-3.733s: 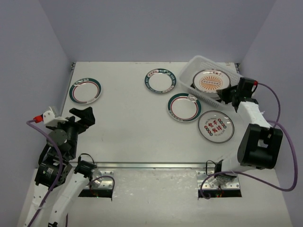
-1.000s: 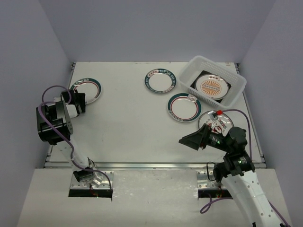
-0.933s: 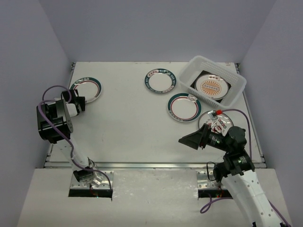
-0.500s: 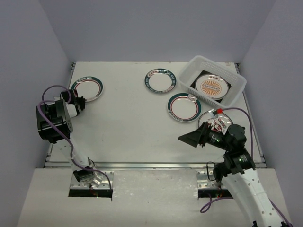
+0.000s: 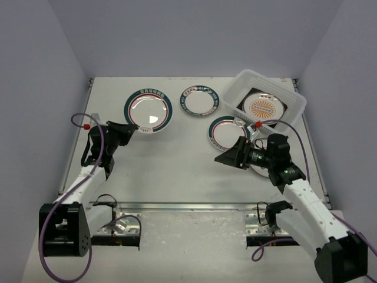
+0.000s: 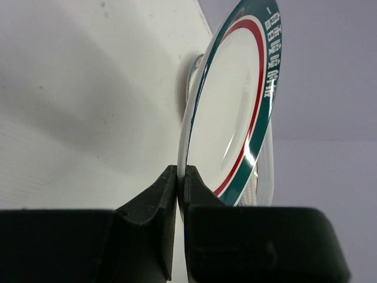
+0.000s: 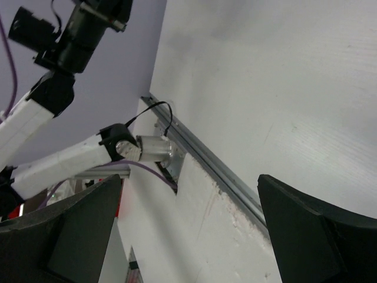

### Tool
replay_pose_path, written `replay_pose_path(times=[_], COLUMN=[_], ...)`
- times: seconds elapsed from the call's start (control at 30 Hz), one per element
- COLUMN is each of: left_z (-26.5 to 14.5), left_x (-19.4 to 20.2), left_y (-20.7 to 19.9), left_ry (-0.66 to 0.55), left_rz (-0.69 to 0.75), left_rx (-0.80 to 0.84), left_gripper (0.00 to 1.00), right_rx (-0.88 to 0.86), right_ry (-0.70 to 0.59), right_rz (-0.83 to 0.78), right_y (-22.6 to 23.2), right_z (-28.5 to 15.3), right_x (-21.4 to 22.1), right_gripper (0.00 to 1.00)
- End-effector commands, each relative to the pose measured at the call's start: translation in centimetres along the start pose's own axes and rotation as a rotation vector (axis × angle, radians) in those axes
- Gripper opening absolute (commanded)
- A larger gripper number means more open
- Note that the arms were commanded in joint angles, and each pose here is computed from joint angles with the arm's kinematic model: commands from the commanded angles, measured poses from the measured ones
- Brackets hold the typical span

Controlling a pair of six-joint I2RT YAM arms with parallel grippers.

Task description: Place the plates into the plastic bin on the countertop

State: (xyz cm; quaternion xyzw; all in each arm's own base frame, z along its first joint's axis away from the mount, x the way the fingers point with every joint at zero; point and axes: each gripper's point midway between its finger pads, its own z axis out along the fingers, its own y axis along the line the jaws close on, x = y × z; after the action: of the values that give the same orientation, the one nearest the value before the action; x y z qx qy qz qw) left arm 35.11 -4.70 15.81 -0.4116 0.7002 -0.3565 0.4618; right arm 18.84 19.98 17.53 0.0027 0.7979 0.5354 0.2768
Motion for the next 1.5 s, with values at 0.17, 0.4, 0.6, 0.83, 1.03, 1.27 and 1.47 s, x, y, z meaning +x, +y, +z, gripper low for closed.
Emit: replay_pose_path(times=[0.17,0.4,0.6,0.83,1.03,1.27,1.47], left_z=[-7.0,-10.4,-11.3,-10.3,-7.5,-10.3,-11.5], left_x=[10.3,15.6,17.0,16.8,12.6,3.3,4.6], left_y=[-4.7,-4.8,-5.0,-4.3,-2.8,-5.6,-6.1], left_ry=[0.53,0.727,0.78,0.764,0.554,0.165,0.164], left_rz=[0.235,0.266,0.265,0.306,0.503,0.741,0.768], left_rx=[0.358,0.442,0.481,0.44,0.169,0.015,0.155], left_gripper=[0.0,0.0,0.0,0.01,1.0,1.0,1.0], right_rx=[0.088,0.121,0.154,0.096,0.193,0.508,0.738], right_ry=[-0.052,0.017,0.082,0.038,-0.087,-0.562,-1.017], right_rz=[-0.148,-0.195,-0.191,-0.184,-0.128,0.189,0.375], right_y=[-0.5,-1.2,-2.2,-1.2,-2.4,-9.5,-13.5], right_z=[3.2,6.4,7.5,6.6,4.9,-4.9,-14.1], right_x=[-6.4,-7.1,-5.3,-4.4,-6.8,-15.5,-22.7], right_gripper=[0.94,0.86,0.47,0.0,0.0,0.0,0.0])
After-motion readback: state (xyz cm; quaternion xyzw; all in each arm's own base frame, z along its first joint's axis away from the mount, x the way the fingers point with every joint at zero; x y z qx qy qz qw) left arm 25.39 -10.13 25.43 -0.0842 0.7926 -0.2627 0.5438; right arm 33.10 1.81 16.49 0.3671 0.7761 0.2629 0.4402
